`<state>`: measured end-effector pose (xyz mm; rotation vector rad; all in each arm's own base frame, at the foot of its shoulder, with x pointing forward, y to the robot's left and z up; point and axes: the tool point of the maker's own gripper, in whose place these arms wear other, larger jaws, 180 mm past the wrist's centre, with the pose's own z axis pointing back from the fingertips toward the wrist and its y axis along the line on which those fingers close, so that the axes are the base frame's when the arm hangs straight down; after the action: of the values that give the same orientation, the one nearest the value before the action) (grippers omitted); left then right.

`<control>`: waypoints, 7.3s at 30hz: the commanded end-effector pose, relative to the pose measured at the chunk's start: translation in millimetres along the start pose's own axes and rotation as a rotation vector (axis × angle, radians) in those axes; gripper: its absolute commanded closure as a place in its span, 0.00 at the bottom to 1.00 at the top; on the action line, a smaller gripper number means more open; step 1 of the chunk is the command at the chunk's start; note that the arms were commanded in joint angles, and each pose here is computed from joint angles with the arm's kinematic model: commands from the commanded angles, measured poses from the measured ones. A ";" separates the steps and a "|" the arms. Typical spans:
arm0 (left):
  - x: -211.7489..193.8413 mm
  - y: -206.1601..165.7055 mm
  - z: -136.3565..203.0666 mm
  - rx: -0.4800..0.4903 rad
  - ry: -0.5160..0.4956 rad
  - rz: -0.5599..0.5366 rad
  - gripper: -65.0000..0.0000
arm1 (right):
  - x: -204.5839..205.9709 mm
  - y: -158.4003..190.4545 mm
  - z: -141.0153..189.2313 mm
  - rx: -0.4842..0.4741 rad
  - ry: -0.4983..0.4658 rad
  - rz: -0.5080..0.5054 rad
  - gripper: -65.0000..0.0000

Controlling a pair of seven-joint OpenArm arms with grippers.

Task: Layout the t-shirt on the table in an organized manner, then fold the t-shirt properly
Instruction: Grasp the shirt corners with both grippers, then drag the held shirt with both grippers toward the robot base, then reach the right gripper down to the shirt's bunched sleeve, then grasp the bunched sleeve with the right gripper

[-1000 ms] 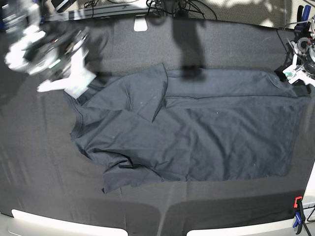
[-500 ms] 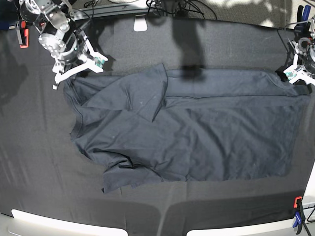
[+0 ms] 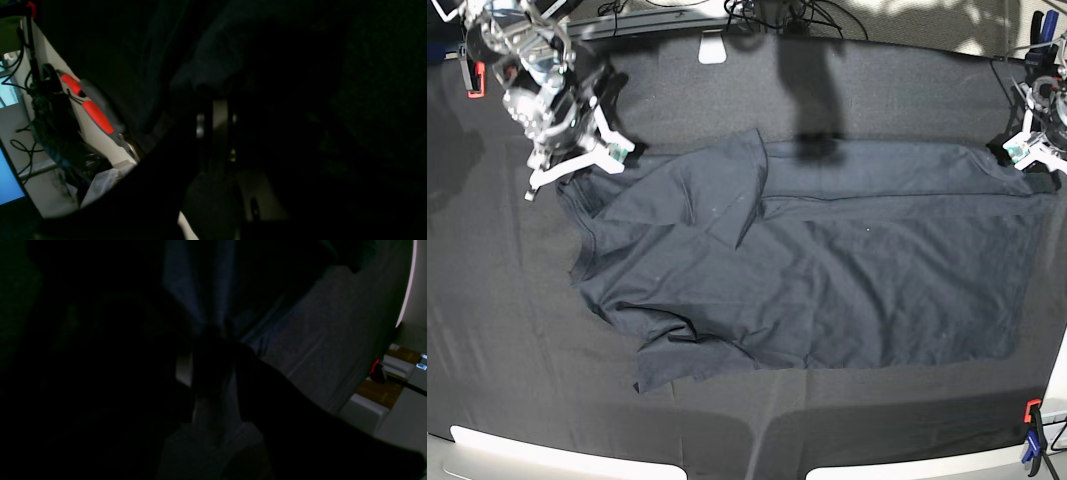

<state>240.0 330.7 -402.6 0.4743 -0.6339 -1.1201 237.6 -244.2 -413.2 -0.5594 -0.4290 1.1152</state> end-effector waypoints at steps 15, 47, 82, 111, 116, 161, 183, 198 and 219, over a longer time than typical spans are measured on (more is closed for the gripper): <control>-14.1 -14.7 14.6 -0.040 0.020 -0.048 1.00 | -20.5 -19.9 25.4 -0.175 0.053 0.109 1.00; -77.5 -65.2 90.9 -0.244 0.205 -0.117 0.59 | -100.1 97.2 125.0 0.148 0.271 0.193 0.86; -2.9 157.0 49.9 0.268 -0.360 1.103 0.60 | 132.6 -84.8 83.1 0.007 -0.516 -0.803 0.46; 52.7 138.0 -130.3 -0.008 -0.257 1.359 0.60 | 147.9 -101.4 24.3 0.065 -0.419 -0.885 0.46; 34.7 146.7 -130.0 0.086 -0.212 1.373 0.60 | 147.2 -100.0 23.8 0.070 -0.411 -0.885 0.46; 33.2 139.9 -133.0 0.086 -0.178 1.349 1.00 | 150.0 -202.6 -76.6 0.240 -0.129 -1.003 0.46; 33.5 140.3 -132.9 0.087 -0.180 1.349 1.00 | 161.8 -170.8 -102.2 0.368 -0.228 -1.129 0.69; 41.1 166.7 -124.6 0.163 -0.301 1.345 1.00 | 192.8 -214.5 -74.6 0.219 -0.451 -0.830 1.00; 35.8 153.2 -102.8 0.195 -0.342 1.296 1.00 | 142.4 -192.6 -78.9 0.285 -0.354 -1.137 0.44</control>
<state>408.7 345.2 -399.8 -0.0557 -1.0329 0.1100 455.7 -190.9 -378.9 0.1762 -0.6614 0.1420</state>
